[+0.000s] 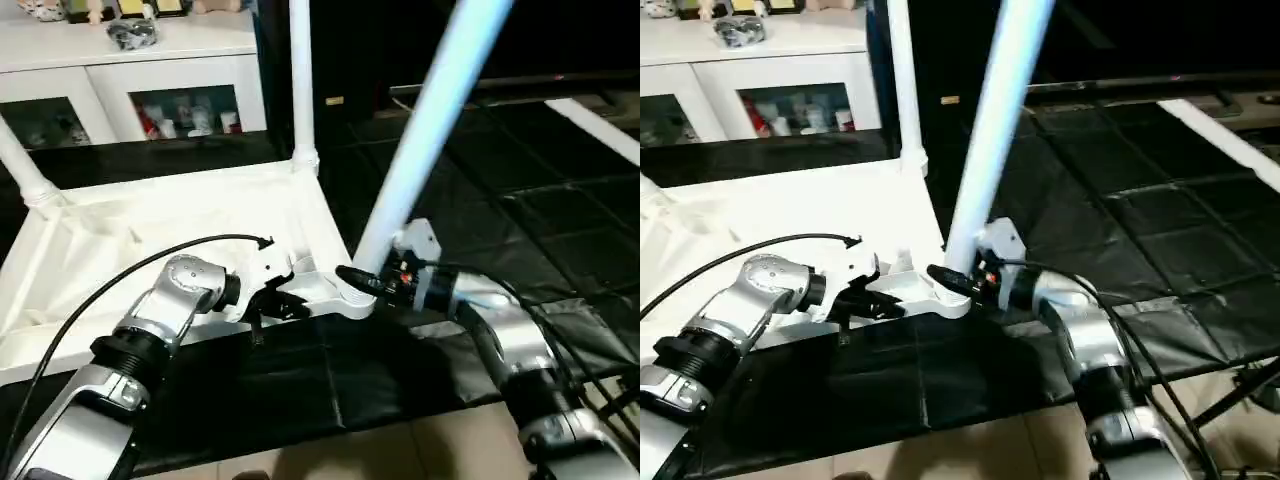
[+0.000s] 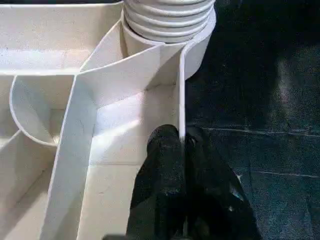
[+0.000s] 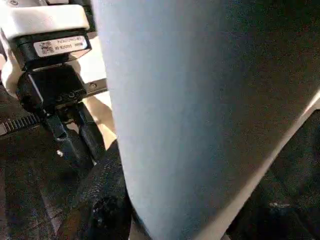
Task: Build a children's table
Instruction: Insert table leg to table base, then rotate leg to tighten
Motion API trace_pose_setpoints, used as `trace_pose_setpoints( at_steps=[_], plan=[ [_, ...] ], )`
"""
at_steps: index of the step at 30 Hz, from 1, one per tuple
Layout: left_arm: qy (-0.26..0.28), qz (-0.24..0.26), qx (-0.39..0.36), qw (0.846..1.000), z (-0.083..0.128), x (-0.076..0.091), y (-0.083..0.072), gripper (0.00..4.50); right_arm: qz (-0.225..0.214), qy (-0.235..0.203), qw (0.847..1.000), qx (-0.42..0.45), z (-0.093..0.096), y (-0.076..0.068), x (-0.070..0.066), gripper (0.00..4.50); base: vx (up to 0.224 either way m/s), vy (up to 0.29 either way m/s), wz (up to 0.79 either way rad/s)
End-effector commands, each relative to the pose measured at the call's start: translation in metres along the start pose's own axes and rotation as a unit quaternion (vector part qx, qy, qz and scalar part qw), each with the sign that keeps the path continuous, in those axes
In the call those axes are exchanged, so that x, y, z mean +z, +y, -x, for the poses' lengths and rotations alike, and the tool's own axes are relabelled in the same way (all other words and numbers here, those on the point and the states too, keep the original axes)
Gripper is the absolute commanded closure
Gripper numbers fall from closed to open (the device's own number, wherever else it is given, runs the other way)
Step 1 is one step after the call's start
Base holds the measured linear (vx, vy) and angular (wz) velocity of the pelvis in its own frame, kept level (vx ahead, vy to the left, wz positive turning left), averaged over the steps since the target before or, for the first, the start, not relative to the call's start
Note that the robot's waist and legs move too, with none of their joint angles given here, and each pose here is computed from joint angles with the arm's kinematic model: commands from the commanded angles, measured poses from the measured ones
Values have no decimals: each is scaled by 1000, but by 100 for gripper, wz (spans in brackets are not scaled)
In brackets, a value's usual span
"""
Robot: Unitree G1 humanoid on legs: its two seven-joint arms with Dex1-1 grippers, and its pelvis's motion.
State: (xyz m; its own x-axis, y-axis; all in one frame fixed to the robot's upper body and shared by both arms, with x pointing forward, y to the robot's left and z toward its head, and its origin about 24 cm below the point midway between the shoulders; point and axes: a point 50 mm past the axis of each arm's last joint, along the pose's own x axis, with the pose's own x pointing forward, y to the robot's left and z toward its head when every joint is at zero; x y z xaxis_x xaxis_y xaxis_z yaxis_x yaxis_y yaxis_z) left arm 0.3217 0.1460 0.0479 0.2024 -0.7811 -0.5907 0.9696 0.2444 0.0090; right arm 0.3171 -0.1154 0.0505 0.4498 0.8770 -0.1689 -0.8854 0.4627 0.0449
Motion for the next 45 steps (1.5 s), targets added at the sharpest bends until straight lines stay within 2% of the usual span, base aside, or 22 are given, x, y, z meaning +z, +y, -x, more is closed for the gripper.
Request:
trace_pose_setpoints(
  at_steps=[1,5,6,10,21,33,38,41,42,43,45],
  plan=[
    [-5,-20,61,998,20,11,17,450,-63,73,994,54,-4,20,-40,257,0,0,0],
    [-7,-41,25,999,18,12,11,450,-55,76,992,85,-8,21,-38,257,0,0,0],
    [-5,-60,-6,998,16,13,6,450,-48,84,989,110,-9,24,-38,257,0,0,0],
    [11,-85,-53,995,11,17,0,450,-43,98,981,161,-9,30,-39,257,0,0,0],
    [43,-99,-68,992,12,18,5,450,-38,114,967,224,-10,43,-43,257,0,0,0],
    [51,-87,-50,994,14,17,11,450,-36,103,970,216,-14,43,-41,257,0,0,0],
    [43,-70,-38,996,15,18,14,450,-42,83,980,175,-19,39,-38,257,0,0,0],
    [22,-43,-11,999,14,20,16,450,-38,69,993,92,-24,27,-37,257,0,0,0],
    [22,-43,-11,999,14,20,16,450,-38,69,993,92,-24,27,-37,257,0,0,0],
    [2,-11,31,999,15,18,14,450,-49,62,997,2,-27,15,-36,257,0,0,0],
    [-16,19,62,998,14,17,10,450,-68,52,995,-55,-29,8,-36,257,0,0,0]
  ],
)
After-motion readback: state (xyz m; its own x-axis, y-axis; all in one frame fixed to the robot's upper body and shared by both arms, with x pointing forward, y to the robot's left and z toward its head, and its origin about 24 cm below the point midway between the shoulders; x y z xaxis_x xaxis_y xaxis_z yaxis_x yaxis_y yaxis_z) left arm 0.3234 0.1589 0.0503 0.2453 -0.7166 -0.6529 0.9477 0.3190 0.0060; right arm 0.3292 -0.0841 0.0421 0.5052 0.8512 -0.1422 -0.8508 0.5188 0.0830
